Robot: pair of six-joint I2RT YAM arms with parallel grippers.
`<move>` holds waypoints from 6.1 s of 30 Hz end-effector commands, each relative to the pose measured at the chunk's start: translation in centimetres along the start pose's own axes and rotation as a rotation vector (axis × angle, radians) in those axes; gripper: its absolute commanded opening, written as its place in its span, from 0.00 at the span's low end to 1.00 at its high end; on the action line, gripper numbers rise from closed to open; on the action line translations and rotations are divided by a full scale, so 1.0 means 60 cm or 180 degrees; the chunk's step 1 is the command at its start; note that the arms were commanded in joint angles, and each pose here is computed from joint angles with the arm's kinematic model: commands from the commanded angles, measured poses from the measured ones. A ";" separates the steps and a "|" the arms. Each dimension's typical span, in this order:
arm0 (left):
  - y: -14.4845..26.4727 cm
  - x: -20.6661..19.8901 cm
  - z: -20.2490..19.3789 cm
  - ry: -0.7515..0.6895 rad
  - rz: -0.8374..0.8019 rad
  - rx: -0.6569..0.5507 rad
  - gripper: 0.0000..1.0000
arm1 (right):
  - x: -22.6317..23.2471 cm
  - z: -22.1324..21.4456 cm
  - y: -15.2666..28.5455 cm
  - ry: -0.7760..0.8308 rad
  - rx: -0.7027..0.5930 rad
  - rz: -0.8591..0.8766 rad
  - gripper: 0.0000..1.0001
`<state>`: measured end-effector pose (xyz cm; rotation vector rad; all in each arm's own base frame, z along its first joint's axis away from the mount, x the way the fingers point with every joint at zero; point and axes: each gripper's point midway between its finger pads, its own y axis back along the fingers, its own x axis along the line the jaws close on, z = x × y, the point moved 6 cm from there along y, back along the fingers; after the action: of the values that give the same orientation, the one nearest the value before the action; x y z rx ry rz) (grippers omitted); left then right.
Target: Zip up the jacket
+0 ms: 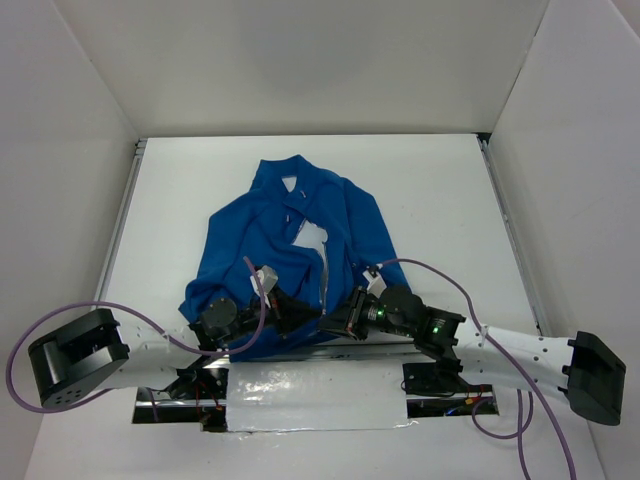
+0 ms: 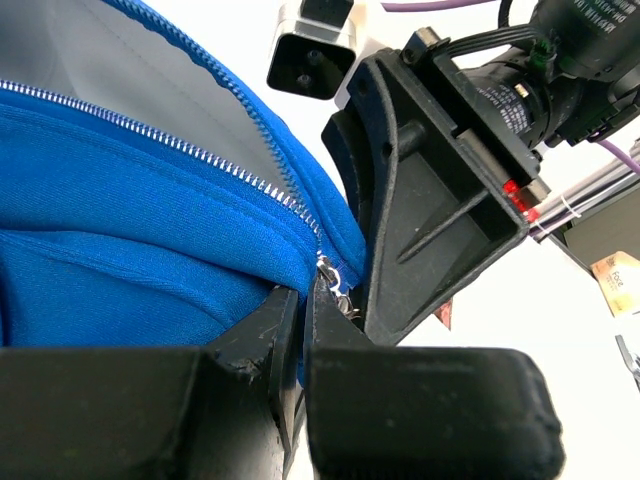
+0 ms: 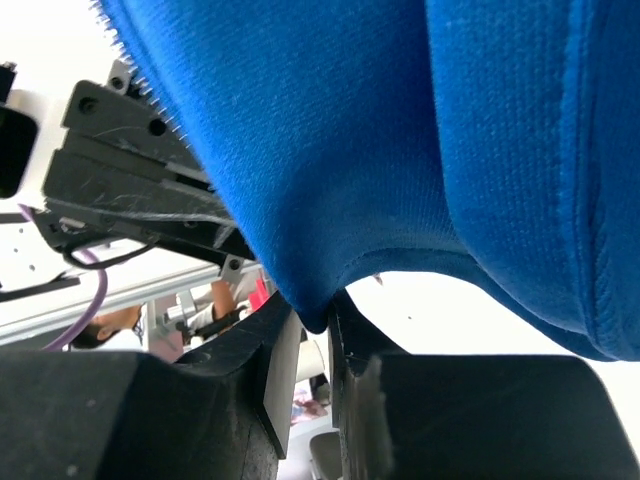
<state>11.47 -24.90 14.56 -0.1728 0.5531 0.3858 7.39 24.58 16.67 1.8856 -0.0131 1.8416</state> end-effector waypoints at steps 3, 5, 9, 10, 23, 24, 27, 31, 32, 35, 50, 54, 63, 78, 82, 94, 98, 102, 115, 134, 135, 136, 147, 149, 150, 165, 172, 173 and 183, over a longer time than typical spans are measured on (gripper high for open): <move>-0.007 -0.027 0.037 -0.0128 -0.0290 -0.0318 0.00 | 0.018 -0.001 0.004 0.0075 -0.0049 0.0033 0.24; -0.008 -0.028 0.038 -0.0125 -0.0303 -0.0320 0.00 | 0.014 0.000 0.004 0.0061 -0.0078 0.0021 0.22; -0.009 -0.027 0.037 -0.0123 -0.0291 -0.0311 0.00 | 0.010 0.001 0.005 0.0051 -0.0122 0.0006 0.19; -0.009 -0.027 0.036 -0.0118 -0.0295 -0.0308 0.00 | 0.010 0.001 0.006 0.0054 -0.0123 0.0016 0.18; -0.011 -0.027 0.036 -0.0114 -0.0303 -0.0309 0.00 | -0.001 -0.011 0.008 -0.0014 -0.0239 -0.0074 0.29; -0.012 -0.027 0.036 -0.0113 -0.0300 -0.0305 0.00 | 0.000 -0.011 0.007 -0.0007 -0.0264 -0.0071 0.29; -0.011 -0.027 0.036 -0.0114 -0.0298 -0.0312 0.00 | 0.002 -0.016 0.004 0.0037 -0.0308 -0.0130 0.29; -0.011 -0.027 0.038 -0.0112 -0.0298 -0.0329 0.00 | 0.003 -0.019 -0.001 0.0064 -0.0370 -0.0197 0.28; -0.011 -0.027 0.037 -0.0110 -0.0300 -0.0322 0.00 | 0.002 -0.021 -0.002 0.0073 -0.0367 -0.0206 0.28; -0.010 -0.028 0.038 -0.0116 -0.0310 -0.0321 0.00 | 0.003 -0.024 -0.007 0.0113 -0.0414 -0.0262 0.27; -0.009 -0.030 0.041 -0.0150 -0.0306 -0.0319 0.00 | -0.002 -0.021 -0.006 0.0537 -0.0693 -0.0425 0.43; -0.010 -0.030 0.042 -0.0162 -0.0292 -0.0317 0.00 | -0.010 -0.024 -0.005 0.0574 -0.0688 -0.0460 0.46; -0.012 -0.032 0.042 -0.0137 -0.0326 -0.0311 0.00 | -0.016 -0.022 -0.003 0.0754 -0.0834 -0.0283 0.48; -0.014 -0.032 0.040 -0.0120 -0.0361 -0.0309 0.00 | -0.017 -0.019 -0.017 0.0973 -0.0926 -0.0227 0.47; -0.013 -0.031 0.040 -0.0126 -0.0344 -0.0310 0.00 | -0.010 -0.024 -0.017 0.0971 -0.0883 -0.0194 0.44; -0.012 -0.029 0.040 -0.0132 -0.0314 -0.0319 0.00 | -0.013 -0.037 -0.011 0.0871 -0.0862 -0.0226 0.31; -0.012 -0.028 0.038 -0.0126 -0.0309 -0.0310 0.00 | -0.015 -0.037 -0.011 0.0816 -0.0880 -0.0295 0.26; -0.012 -0.029 0.038 -0.0131 -0.0315 -0.0312 0.00 | -0.017 -0.034 -0.008 0.0770 -0.0944 -0.0339 0.20; -0.012 -0.028 0.037 -0.0126 -0.0317 -0.0305 0.00 | -0.010 -0.031 0.002 0.0651 -0.0970 -0.0342 0.00; -0.017 -0.033 0.026 -0.0156 -0.0473 -0.0190 0.00 | 0.070 -0.024 0.018 0.0660 -0.0905 0.0169 0.00; -0.018 -0.033 0.026 -0.0157 -0.0476 -0.0194 0.00 | 0.073 -0.020 0.017 0.0654 -0.0892 0.0171 0.00; -0.018 -0.032 0.024 -0.0146 -0.0476 -0.0176 0.00 | 0.078 -0.010 0.016 0.0628 -0.0918 0.0195 0.00; -0.019 -0.031 0.018 -0.0227 -0.0503 -0.0091 0.00 | 0.109 0.014 0.017 0.0461 -0.0242 0.0519 0.00; -0.018 -0.026 0.013 -0.0228 -0.0456 -0.0054 0.00 | 0.126 0.013 0.025 0.0436 -0.0201 0.0598 0.00; -0.018 -0.023 0.008 -0.0218 -0.0433 -0.0018 0.00 | 0.129 0.012 0.027 0.0432 -0.0191 0.0601 0.00; -0.021 -0.031 0.002 -0.0173 -0.0612 0.0024 0.00 | 0.144 0.084 0.011 0.0504 -0.0602 0.0384 0.00; -0.018 -0.030 -0.002 -0.0142 -0.0601 0.0053 0.00 | 0.196 0.163 -0.009 0.0708 -0.0749 0.0377 0.00; -0.017 -0.029 -0.003 -0.0140 -0.0590 0.0052 0.00 | 0.183 0.204 -0.027 0.0640 -0.0832 0.0234 0.00; -0.005 0.001 -0.035 -0.0151 -0.0161 0.0254 0.00 | 0.276 0.523 -0.166 0.1108 -0.0987 0.0155 0.00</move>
<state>12.00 -25.76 13.54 -0.1483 0.5305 0.3663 35.01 28.39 24.45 1.5857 -0.0416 1.8484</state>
